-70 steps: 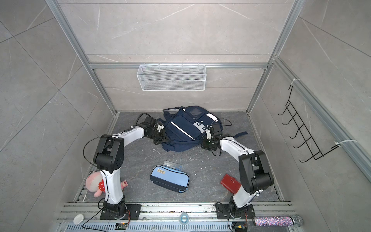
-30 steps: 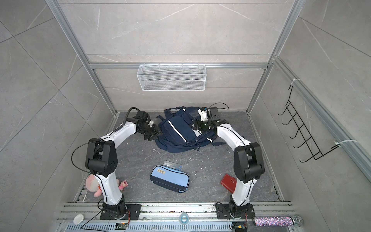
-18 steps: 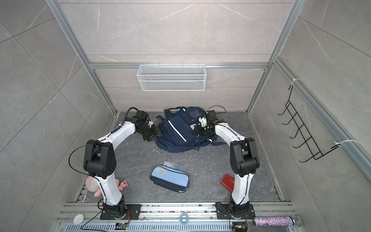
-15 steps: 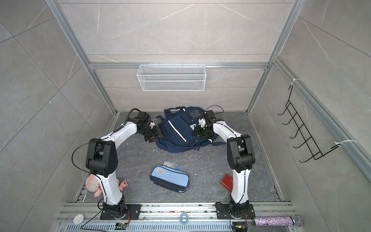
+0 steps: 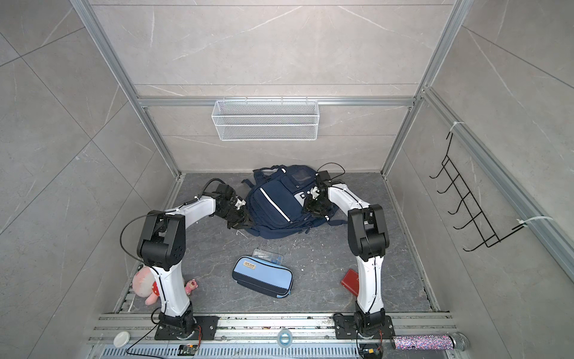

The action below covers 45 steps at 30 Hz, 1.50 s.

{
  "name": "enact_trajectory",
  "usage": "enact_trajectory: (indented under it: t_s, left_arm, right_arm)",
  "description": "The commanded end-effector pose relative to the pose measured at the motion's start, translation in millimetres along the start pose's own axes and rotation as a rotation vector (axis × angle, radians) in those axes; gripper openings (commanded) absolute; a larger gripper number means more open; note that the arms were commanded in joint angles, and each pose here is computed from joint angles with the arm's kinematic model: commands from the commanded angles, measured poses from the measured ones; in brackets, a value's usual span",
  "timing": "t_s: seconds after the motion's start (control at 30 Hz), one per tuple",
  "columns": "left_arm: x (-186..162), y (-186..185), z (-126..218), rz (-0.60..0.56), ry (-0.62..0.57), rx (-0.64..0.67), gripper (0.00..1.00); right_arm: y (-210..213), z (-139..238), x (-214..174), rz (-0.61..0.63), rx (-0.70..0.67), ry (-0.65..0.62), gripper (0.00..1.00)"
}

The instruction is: Pack the student bag

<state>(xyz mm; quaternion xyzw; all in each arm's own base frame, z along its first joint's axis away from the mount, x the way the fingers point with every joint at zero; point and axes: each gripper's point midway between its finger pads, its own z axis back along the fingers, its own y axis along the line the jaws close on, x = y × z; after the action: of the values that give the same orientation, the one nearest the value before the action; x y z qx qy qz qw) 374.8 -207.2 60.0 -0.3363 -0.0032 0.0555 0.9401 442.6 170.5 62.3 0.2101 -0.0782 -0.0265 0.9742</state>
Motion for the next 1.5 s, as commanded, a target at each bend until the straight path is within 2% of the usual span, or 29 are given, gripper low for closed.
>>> enact_trajectory:
  t_s: [0.0, 0.13, 0.23, 0.33, 0.43, 0.7, 0.87, 0.97, 1.1, 1.27, 1.33, 1.4, 1.47]
  left_arm:
    - [-9.3, 12.8, -10.8, 0.002, 0.047, 0.026, 0.28]
    - [-6.1, 12.0, -13.3, 0.005, 0.045, 0.021, 0.27]
    - [-4.6, 11.5, -13.5, 0.008, 0.037, 0.020, 0.26]
    - [-4.4, 11.2, -14.6, 0.019, 0.029, 0.016, 0.26]
    - [-4.1, 11.1, -16.1, 0.029, 0.023, 0.014, 0.26]
    - [-3.2, 8.2, -14.2, 0.029, 0.011, 0.018, 0.25]
    - [-5.0, 8.8, -13.6, 0.032, 0.008, 0.020, 0.25]
    - [-5.8, 9.3, -12.6, 0.032, 0.006, 0.022, 0.24]
    - [-6.3, 10.1, -12.3, 0.033, 0.006, 0.026, 0.20]
    - [-6.7, 8.7, -11.3, 0.031, 0.005, 0.021, 0.17]
    - [-7.2, 7.2, -10.8, 0.033, 0.005, 0.014, 0.13]
    - [-5.0, 1.9, -9.8, 0.035, -0.001, -0.010, 0.00]
    - [-2.3, -4.8, -9.2, 0.040, -0.007, -0.042, 0.00]
  right_arm:
    - [-20.4, -19.2, -17.9, -0.018, -0.040, 0.096, 0.63]
    - [-7.6, -27.4, -14.2, 0.021, 0.054, 0.114, 0.63]
    - [-3.2, -31.1, -12.9, 0.037, 0.086, 0.127, 0.60]
    - [6.5, -30.7, -11.0, 0.059, 0.137, 0.116, 0.53]
    - [11.2, -30.6, -11.3, 0.083, 0.166, 0.122, 0.41]
    - [6.9, -27.3, -19.4, 0.162, 0.144, 0.145, 0.32]
    - [2.2, -23.4, -20.9, 0.198, 0.109, 0.146, 0.23]
    - [0.2, -21.7, -21.1, 0.203, 0.096, 0.144, 0.13]
    - [-0.2, -15.1, -21.2, 0.210, 0.082, 0.125, 0.03]
    - [13.7, 3.3, -20.6, 0.253, 0.128, 0.051, 0.00]
    - [29.2, 12.5, -24.5, 0.297, 0.187, 0.009, 0.00]
    - [50.3, 20.6, -33.9, 0.376, 0.243, -0.024, 0.00]
    - [76.4, 26.4, -49.6, 0.485, 0.299, -0.043, 0.00]
